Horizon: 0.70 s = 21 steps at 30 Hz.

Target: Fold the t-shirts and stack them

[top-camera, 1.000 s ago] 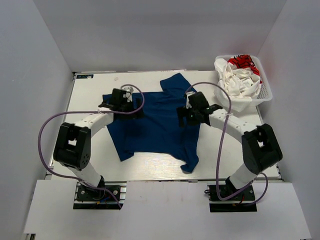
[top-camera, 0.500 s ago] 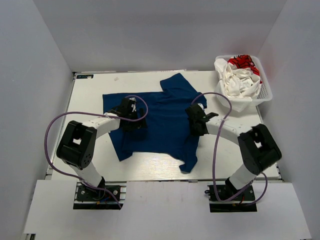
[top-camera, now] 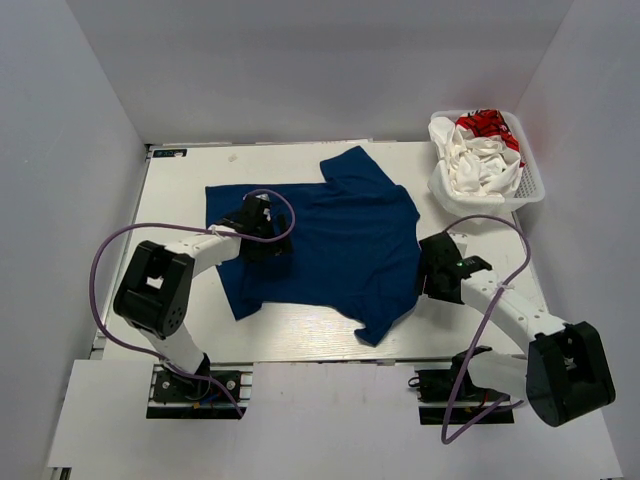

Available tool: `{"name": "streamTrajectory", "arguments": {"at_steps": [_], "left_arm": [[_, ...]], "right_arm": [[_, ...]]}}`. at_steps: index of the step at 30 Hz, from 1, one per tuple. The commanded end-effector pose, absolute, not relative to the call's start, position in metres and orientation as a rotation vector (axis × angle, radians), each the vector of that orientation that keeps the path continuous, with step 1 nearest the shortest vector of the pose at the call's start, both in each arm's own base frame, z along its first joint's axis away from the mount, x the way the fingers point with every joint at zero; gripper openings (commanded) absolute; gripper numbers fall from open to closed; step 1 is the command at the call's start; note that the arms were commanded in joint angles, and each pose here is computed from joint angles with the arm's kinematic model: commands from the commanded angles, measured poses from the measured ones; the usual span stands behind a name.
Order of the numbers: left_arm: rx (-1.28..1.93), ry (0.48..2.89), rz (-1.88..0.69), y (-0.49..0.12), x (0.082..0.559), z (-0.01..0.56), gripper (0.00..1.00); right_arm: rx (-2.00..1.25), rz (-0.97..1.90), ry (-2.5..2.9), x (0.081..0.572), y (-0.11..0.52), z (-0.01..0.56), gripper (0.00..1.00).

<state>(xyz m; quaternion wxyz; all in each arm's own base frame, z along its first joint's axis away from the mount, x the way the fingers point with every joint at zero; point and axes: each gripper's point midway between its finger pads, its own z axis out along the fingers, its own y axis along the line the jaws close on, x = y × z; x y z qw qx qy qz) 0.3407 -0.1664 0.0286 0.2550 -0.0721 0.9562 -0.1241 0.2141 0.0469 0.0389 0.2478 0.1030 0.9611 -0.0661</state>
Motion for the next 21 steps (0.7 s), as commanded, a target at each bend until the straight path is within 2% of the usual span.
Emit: {"name": "streamTrajectory", "arguments": {"at_steps": [1, 2, 6, 12, 17, 20, 21], "left_arm": [[-0.163, 2.701, -0.261, -0.148, 0.311, 0.011, 1.0], [-0.143, 2.684, -0.266, -0.149, 0.312, 0.017, 1.0], [-0.16, 2.586, -0.243, -0.141, 0.318, 0.055, 1.0], [-0.445, 2.519, -0.1, -0.102, 0.293, 0.09, 1.0], [-0.671, 2.614, 0.063, -0.074, 0.246, 0.058, 1.0], [-0.705, 2.659, 0.037, -0.079, 0.237, 0.036, 1.0], [-0.719, 2.621, -0.015, -0.086, 0.25, 0.036, 1.0]], "right_arm": [[0.224, -0.039, 2.584, 0.229, 0.065, 0.057, 0.81], [0.123, 0.04, 2.582, 0.231, 0.078, 0.063, 0.9], [-0.141, 0.352, 2.406, 0.27, 0.135, 0.112, 0.9], [-0.365, 0.605, 2.401, 0.267, 0.197, 0.106, 0.9], [-0.29, 0.597, 2.502, 0.275, 0.209, 0.069, 0.9], [-0.172, 0.506, 2.515, 0.286, 0.198, 0.055, 0.9], [-0.152, 0.473, 2.519, 0.288, 0.194, 0.05, 0.9]]}}
